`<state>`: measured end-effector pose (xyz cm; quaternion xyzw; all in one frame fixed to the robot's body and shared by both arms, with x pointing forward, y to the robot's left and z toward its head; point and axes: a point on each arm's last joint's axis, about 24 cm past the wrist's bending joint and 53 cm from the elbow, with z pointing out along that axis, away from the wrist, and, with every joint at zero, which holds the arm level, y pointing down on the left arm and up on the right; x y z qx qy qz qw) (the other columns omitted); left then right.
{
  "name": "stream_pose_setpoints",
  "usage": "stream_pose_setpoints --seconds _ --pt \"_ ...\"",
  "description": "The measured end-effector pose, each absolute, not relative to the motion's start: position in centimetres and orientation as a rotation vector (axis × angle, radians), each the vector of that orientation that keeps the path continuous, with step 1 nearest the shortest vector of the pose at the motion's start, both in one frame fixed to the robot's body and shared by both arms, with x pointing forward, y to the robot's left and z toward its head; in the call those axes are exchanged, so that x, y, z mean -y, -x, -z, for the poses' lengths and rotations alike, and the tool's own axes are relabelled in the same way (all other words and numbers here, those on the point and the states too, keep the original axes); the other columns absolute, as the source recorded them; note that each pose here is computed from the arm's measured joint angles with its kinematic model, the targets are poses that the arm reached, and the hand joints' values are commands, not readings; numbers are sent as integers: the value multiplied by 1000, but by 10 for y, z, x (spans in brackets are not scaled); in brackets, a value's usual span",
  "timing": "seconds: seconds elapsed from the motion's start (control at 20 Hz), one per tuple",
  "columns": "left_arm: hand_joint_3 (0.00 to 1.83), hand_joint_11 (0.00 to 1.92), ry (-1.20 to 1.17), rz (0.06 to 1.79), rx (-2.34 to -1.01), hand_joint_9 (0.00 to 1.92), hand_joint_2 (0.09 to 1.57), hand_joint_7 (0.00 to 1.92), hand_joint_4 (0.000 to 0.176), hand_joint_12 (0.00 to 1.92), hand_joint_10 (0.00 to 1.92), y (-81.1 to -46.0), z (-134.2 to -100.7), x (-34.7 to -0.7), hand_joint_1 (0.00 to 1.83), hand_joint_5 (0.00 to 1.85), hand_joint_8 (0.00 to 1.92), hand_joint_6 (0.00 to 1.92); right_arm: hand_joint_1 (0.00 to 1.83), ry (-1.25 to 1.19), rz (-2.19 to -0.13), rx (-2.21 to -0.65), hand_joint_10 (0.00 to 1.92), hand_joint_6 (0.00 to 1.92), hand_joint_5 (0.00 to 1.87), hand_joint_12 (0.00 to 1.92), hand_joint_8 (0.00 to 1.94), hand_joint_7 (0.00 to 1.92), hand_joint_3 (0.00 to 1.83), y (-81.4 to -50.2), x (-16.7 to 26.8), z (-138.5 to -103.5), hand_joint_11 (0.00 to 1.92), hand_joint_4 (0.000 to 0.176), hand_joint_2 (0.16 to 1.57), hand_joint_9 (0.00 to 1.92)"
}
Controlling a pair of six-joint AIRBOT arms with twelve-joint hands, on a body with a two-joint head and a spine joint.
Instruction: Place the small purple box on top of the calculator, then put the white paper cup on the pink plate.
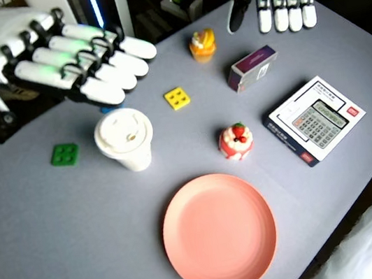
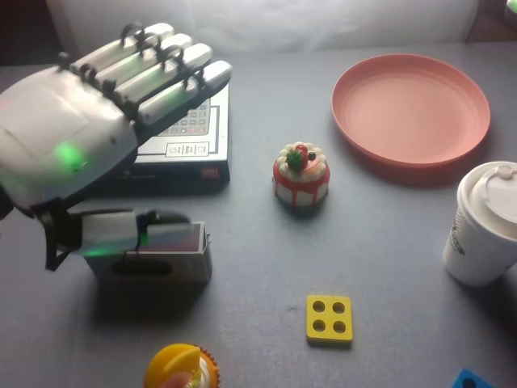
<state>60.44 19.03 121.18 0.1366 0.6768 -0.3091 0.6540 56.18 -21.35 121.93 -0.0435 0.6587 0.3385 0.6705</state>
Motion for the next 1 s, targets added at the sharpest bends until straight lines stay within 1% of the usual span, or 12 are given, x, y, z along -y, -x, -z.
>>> stream_pose_setpoints --seconds 0.05,0.15,0.25,0.3,0.35,0.4,0.6,0.7,0.8,0.85,0.95,1.0 --pt "0 18 -309 693 -1556 37 975 66 0 16 8 -604 -1206 -192 572 5 4 0 295 99 -763 -1484 0 0 0 0 0 0 0 -562 213 -1220 0 0 1278 0" --pt "0 0 -300 676 -1602 116 949 108 0 760 24 -604 -1193 -197 643 63 5 8 291 95 -762 -1484 0 0 0 0 0 0 2 -562 214 -1220 0 0 1282 0" --pt "0 0 -284 666 -1627 164 956 140 0 1066 32 -604 -1186 -201 709 94 6 8 313 85 -757 -1483 0 0 0 0 0 0 0 -563 216 -1220 0 0 1268 0" --pt "1 0 -281 661 -1635 156 964 119 0 1012 23 -605 -1184 -203 704 77 4 5 317 82 -756 -1484 0 0 0 0 0 0 0 -564 217 -1219 0 0 1266 0" --pt "3 0 -280 656 -1650 147 971 96 17 870 15 -605 -1180 -203 679 50 6 8 307 81 -755 -1484 0 0 0 0 0 0 0 -564 217 -1219 0 0 1271 0" --pt "3 0 -277 654 -1670 141 974 94 2 785 9 -605 -1174 -203 704 56 3 7 351 80 -754 -1484 0 4 10 0 5 13 0 -564 217 -1219 0 0 1278 0" --pt "3 0 -270 638 -1767 155 976 119 0 659 14 -608 -1141 -202 782 77 13 9 335 72 -749 -1488 0 0 0 0 0 0 3 -565 219 -1218 0 0 1283 0" --pt "0 0 -238 620 -1807 172 966 152 0 779 12 -615 -1128 -208 818 115 8 7 326 72 -749 -1487 0 0 0 0 0 0 0 -565 219 -1218 0 0 1278 0" --pt "3 0 -211 606 -1843 168 985 159 0 744 6 -620 -1116 -213 839 138 4 5 358 72 -747 -1487 0 11 27 0 7 17 0 -566 220 -1218 0 0 1272 0" --pt "8 0 -206 601 -1862 220 1010 217 0 862 21 -620 -1111 -213 843 175 14 11 291 69 -746 -1488 0 1 5 0 1 3 0 -566 220 -1217 0 0 1272 0" --pt "9 0 -201 602 -1876 331 1064 354 0 1004 33 -620 -1106 -212 846 283 14 14 407 69 -747 -1487 0 19 47 2 9 24 0 -566 220 -1218 5 0 1270 0" --pt "7 0 -202 605 -1876 518 1094 529 0 1275 86 -620 -1105 -211 880 393 28 21 398 69 -746 -1488 0 3 9 0 1 4 0 -566 220 -1217 0 0 1273 0"
